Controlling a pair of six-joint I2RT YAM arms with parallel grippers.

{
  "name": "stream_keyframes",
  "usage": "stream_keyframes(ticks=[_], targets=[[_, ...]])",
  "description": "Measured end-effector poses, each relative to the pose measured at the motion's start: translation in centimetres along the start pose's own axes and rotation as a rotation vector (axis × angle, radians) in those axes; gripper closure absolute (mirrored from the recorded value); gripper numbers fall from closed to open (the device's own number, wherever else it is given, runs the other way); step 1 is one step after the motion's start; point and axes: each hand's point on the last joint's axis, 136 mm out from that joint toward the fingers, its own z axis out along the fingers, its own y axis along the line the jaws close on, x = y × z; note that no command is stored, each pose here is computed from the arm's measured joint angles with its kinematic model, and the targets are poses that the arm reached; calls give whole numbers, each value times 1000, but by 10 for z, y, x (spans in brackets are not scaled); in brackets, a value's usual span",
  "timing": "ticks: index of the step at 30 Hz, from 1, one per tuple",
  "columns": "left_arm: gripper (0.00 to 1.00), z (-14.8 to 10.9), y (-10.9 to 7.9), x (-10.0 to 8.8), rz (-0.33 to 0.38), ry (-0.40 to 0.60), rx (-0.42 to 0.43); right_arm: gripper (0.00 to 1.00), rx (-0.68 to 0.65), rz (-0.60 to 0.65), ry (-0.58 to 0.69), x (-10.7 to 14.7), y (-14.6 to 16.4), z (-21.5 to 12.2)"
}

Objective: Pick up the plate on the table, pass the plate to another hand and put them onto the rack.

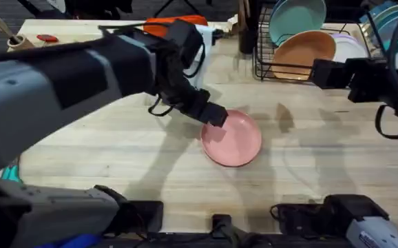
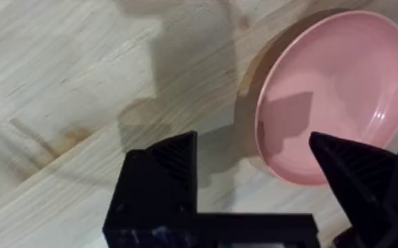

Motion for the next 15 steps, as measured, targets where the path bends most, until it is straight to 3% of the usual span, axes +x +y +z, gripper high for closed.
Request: stream_keyframes(ticks=[9, 15], targets=[[4, 32, 2, 10, -4, 92, 1, 5, 0, 0, 0, 0, 0, 0], [5, 33, 3, 7, -9, 93, -1, 6, 0, 0, -1, 0, 0, 0]])
